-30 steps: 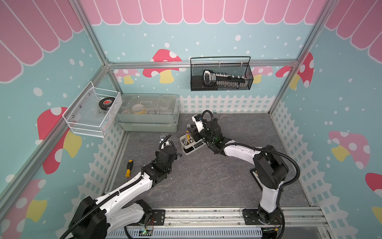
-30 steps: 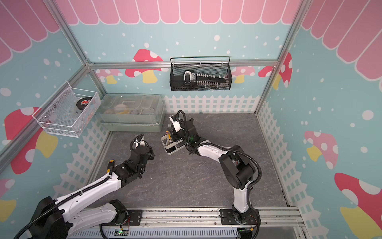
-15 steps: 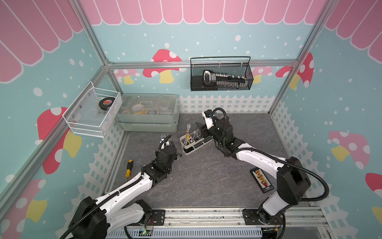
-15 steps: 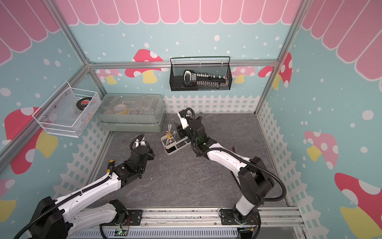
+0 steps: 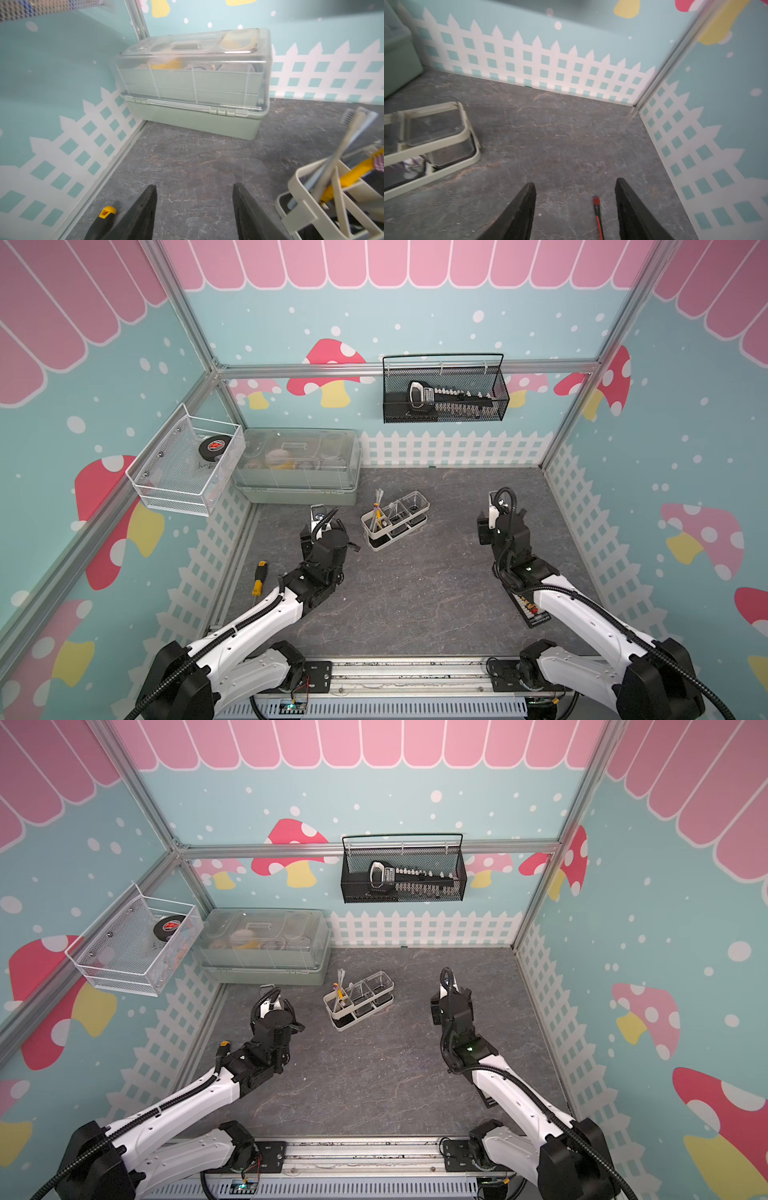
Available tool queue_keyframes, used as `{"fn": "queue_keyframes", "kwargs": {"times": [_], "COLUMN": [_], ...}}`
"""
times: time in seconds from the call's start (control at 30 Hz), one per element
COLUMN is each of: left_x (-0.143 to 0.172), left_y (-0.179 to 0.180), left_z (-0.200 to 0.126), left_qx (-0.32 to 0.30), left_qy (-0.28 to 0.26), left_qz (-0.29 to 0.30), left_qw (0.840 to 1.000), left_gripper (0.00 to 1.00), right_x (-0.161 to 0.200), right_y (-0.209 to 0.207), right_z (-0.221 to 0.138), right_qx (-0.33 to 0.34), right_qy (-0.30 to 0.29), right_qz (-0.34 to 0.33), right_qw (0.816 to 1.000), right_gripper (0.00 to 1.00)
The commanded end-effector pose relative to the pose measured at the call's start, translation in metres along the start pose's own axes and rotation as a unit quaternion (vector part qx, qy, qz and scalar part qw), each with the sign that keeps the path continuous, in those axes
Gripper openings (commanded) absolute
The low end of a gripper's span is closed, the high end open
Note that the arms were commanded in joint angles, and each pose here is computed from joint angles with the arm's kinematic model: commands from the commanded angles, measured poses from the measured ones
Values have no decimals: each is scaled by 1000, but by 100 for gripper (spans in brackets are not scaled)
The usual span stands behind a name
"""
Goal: Place the toothbrush into the toothbrush holder
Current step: Reset both arms
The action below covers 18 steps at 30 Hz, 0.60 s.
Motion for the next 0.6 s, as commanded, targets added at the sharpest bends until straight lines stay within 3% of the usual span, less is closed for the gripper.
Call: {"fn": "queue_keyframes", "kwargs": {"times": [0.0, 0.17, 0.3, 0.47, 0.57], "left_x": [6, 36, 60, 69, 80], "left_y": [17, 29, 32, 23, 18], "left_z": [12, 40, 69, 85, 98], "left_qx": [-46, -53, -62, 4, 19], "left_qy": [-14, -19, 5, -30, -57], "left_qz": [-3, -26, -24, -14, -11], "left_qw": [999, 998, 998, 999, 998], "left_gripper": [59, 60, 60, 61, 62], "right_x": [16, 50, 75, 90, 104], "right_y": [-24, -33, -39, -47, -60], "right_z": [0, 15, 47, 78, 79], "right_qx": [58, 64, 91, 68, 44], "right_qy": [-27, -61, -38, 15, -12], "right_qz": [4, -6, -3, 17, 59], "right_qw": [998, 996, 995, 997, 997], "right_gripper": [61, 62, 62, 66, 68]}}
Point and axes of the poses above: each gripper's point midway between its finger pads, its own z axis out along the fingers, its own y axis along the line the jaws close on, x = y × z, the point moved 10 cm from there along -z, back along the fingers, and after that the axes turned 6 degrees about z, right-handed, at the moved point
